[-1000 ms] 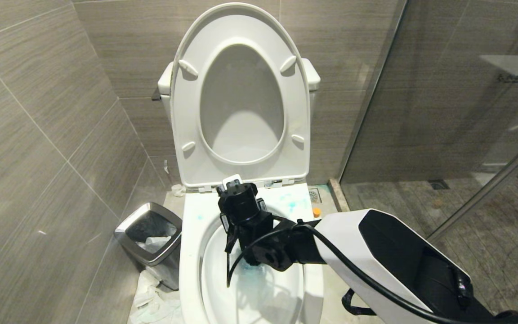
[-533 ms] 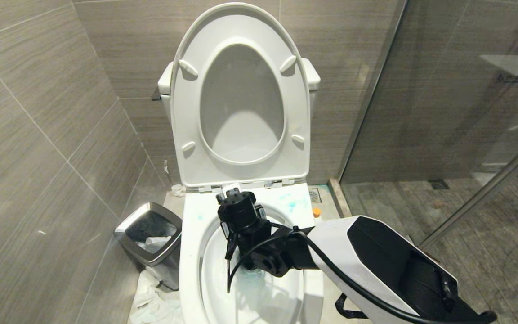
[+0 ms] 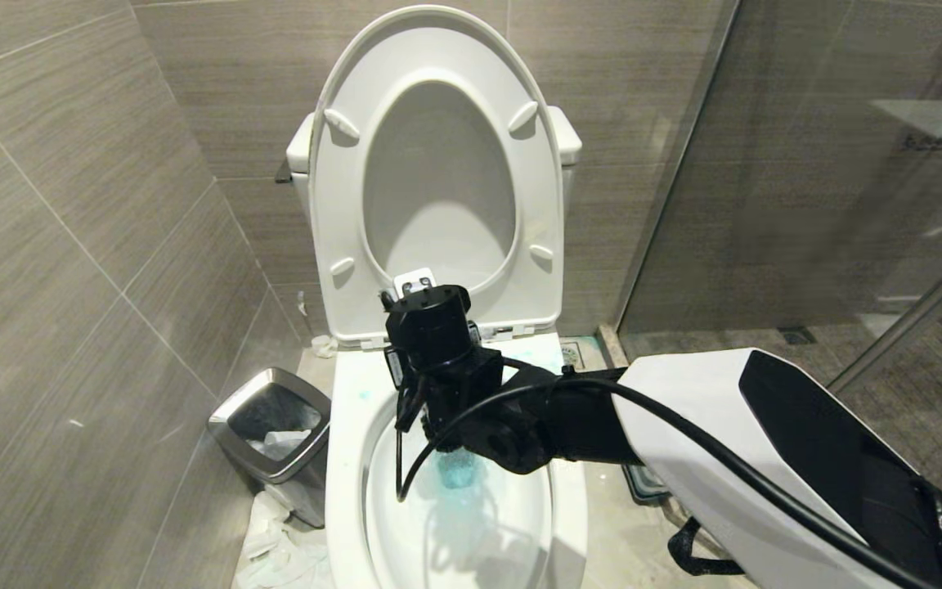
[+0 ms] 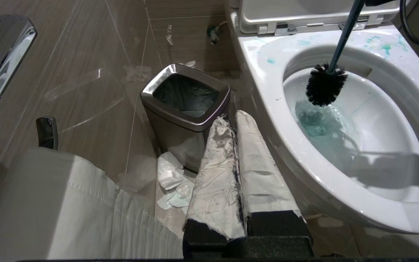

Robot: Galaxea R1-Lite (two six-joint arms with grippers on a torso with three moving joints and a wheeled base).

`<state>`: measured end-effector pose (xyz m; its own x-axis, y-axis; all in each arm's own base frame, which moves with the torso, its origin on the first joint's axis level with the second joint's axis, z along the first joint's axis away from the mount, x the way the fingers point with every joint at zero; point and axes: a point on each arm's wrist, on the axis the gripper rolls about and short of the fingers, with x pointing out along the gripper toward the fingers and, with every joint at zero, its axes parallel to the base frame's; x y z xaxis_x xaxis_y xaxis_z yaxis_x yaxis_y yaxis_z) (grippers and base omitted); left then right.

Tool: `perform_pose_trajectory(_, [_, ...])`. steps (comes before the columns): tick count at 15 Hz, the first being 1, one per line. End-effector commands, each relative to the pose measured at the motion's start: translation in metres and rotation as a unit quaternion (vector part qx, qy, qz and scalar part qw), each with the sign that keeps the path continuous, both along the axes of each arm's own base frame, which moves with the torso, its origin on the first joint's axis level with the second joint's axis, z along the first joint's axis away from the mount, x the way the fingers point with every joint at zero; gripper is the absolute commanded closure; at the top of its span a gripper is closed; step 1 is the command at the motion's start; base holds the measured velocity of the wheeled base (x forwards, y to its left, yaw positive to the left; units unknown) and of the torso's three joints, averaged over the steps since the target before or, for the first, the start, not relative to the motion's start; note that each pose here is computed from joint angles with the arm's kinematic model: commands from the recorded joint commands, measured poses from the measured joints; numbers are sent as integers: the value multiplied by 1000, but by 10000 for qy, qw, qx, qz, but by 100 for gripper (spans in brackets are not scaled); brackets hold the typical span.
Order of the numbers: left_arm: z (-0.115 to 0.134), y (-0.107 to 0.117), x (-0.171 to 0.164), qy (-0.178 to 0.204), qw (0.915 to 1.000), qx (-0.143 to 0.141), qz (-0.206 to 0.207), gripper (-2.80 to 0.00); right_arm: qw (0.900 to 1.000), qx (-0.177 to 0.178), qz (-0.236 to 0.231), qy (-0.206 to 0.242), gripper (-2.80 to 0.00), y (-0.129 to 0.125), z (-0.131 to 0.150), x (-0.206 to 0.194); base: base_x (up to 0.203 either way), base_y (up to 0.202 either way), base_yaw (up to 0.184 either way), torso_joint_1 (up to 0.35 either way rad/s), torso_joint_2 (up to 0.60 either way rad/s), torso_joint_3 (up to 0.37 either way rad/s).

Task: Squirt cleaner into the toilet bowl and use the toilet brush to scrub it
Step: Scrub the toilet bowl

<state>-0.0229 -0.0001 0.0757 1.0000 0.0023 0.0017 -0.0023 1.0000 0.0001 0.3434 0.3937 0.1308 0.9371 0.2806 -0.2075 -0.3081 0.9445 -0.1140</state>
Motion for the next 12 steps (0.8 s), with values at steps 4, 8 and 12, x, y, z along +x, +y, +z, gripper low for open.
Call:
perform_pose_trajectory(4, [0, 0, 0, 3, 10000, 0, 4, 0, 9991, -310, -79, 264, 0, 6, -53, 15, 0, 0, 0, 0, 0, 0])
perform_pose_trajectory(8, [0, 0, 0, 1, 10000, 0, 3, 0, 9967, -603, -181, 518, 0, 3, -99, 27, 0, 0, 0, 0, 0, 0])
perform_pose_trajectory(12, [0, 0, 0, 1, 10000, 0, -3, 0, 9963, -634, -227, 543, 0, 0, -102, 30, 0, 0, 0, 0, 0, 0])
